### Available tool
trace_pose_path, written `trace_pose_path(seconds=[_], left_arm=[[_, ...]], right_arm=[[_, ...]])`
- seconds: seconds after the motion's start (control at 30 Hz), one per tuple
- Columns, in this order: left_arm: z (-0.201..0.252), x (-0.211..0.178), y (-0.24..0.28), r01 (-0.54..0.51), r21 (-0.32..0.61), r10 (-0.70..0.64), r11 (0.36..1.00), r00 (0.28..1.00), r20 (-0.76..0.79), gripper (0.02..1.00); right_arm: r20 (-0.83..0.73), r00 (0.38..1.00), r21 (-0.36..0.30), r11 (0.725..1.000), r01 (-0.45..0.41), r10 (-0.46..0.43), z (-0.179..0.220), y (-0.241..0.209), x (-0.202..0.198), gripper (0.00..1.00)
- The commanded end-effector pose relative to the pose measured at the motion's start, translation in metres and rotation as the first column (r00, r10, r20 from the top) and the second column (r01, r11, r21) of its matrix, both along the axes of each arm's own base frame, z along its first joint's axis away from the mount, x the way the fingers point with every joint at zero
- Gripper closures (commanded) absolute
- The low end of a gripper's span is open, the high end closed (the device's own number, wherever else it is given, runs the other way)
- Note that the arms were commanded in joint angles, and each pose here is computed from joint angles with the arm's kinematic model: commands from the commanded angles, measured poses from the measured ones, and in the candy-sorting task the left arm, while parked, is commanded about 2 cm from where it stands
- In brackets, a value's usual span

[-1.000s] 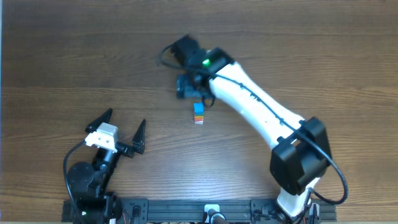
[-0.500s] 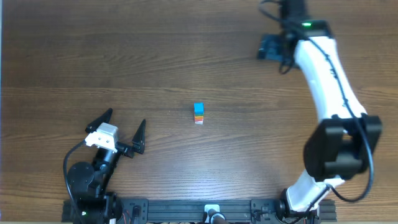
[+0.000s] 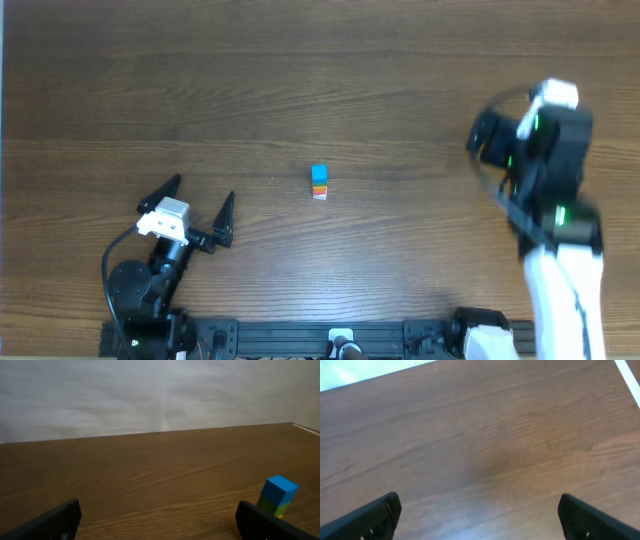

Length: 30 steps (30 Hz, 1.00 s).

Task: Stack Cubes

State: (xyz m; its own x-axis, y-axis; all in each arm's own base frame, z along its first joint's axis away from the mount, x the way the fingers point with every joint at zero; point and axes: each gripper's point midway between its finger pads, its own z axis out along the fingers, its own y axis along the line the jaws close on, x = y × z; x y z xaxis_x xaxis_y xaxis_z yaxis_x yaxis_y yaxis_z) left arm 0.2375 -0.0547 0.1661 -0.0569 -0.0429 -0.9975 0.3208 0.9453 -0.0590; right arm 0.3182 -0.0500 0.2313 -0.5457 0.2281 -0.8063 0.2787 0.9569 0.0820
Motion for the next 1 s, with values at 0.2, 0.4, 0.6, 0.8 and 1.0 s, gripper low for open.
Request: trace_pose_path(seconds=[0.2, 0.4, 0.6, 0.8, 1.0], left_arm=[[-0.002, -0.001, -0.003, 0.016, 0.011, -0.016, 1.0, 1.0, 0.002, 0.02], [-0.002, -0.001, -0.003, 0.016, 0.011, -0.016, 1.0, 1.0, 0.002, 0.02], [-0.002, -0.001, -0.003, 0.016, 0.011, -0.016, 1.0, 1.0, 0.002, 0.018], [-0.002, -0.001, -0.003, 0.016, 0.011, -0.016, 1.0, 1.0, 0.002, 0.02], [-0.002, -0.001, -0.003, 0.016, 0.011, -0.016, 1.0, 1.0, 0.002, 0.023]], right_arm=[[0.431, 0.86, -0.051, 0.958, -0.281, 0.275, 0.017, 0.058, -0.072, 0.007], [0.532, 0.772, -0.094, 0.931, -0.353, 0.347, 0.003, 0.076, -0.084, 0.007], [0.574, 0.745, -0.118, 0.934, -0.336, 0.34, -0.016, 0.074, -0.081, 0.007], [0.547, 0.737, -0.257, 0.918, -0.304, 0.397, -0.038, 0.07, -0.075, 0.009], [0.557, 0.69, -0.358, 0.883, -0.303, 0.463, -0.04, 0.076, -0.074, 0.007]])
